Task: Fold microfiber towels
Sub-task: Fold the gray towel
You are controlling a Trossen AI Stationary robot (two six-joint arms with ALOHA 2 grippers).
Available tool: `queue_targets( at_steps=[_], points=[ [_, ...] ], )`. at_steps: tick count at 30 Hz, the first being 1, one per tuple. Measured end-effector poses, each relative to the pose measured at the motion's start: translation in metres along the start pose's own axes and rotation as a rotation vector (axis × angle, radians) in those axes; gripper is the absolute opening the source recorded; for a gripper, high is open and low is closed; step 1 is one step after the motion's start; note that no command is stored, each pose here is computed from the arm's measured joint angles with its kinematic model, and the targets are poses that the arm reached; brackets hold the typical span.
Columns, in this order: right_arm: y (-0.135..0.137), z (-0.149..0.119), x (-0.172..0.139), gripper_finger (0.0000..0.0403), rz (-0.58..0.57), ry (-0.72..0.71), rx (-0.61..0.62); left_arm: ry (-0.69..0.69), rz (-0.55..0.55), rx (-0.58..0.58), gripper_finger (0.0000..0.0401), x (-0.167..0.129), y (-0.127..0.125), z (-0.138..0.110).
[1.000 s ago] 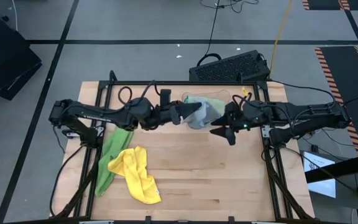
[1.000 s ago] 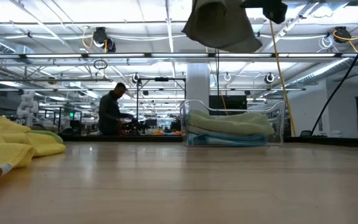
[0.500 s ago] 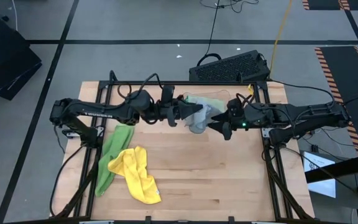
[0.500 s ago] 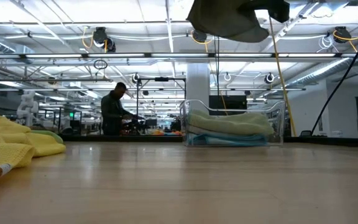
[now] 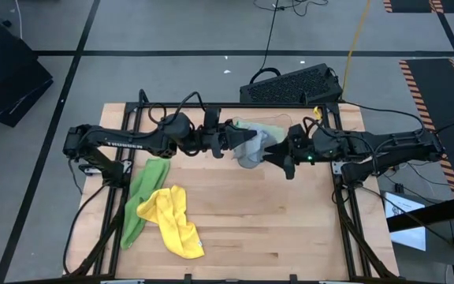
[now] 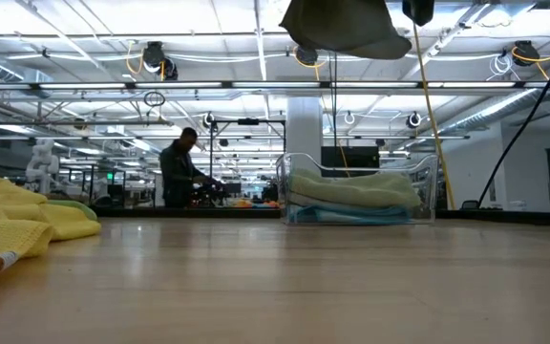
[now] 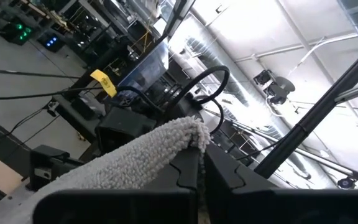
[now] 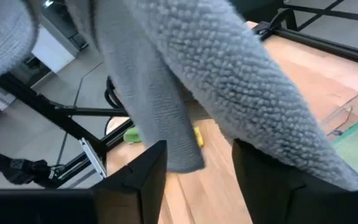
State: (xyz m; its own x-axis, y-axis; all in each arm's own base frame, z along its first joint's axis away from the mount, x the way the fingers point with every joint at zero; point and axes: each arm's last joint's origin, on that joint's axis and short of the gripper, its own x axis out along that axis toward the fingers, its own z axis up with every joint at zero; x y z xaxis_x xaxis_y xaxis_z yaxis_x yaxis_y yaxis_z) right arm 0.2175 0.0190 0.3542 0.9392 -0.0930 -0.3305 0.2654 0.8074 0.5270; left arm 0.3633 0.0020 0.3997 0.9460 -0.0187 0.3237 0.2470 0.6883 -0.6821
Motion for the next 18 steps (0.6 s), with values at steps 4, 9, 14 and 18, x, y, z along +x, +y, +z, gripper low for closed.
queue_targets(
  at_steps=[4,9,14,18],
  points=[
    [0.0,-0.002,0.004,0.0188,0.01,0.023,-0.033,-0.001,0.001,-0.001,0.0004,0.0,0.0,0.0],
    [-0.007,-0.016,0.02,0.0239,0.042,0.016,-0.026,-0.005,0.006,-0.008,0.0009,0.0,0.0,0.0],
    [-0.015,-0.03,0.032,0.0269,0.126,-0.085,0.059,-0.005,0.007,-0.004,0.0006,0.0,0.0,0.0],
    [-0.02,-0.038,0.035,0.0261,0.217,-0.193,0.116,-0.005,0.007,-0.002,0.0006,0.0,0.0,0.0]
  ],
)
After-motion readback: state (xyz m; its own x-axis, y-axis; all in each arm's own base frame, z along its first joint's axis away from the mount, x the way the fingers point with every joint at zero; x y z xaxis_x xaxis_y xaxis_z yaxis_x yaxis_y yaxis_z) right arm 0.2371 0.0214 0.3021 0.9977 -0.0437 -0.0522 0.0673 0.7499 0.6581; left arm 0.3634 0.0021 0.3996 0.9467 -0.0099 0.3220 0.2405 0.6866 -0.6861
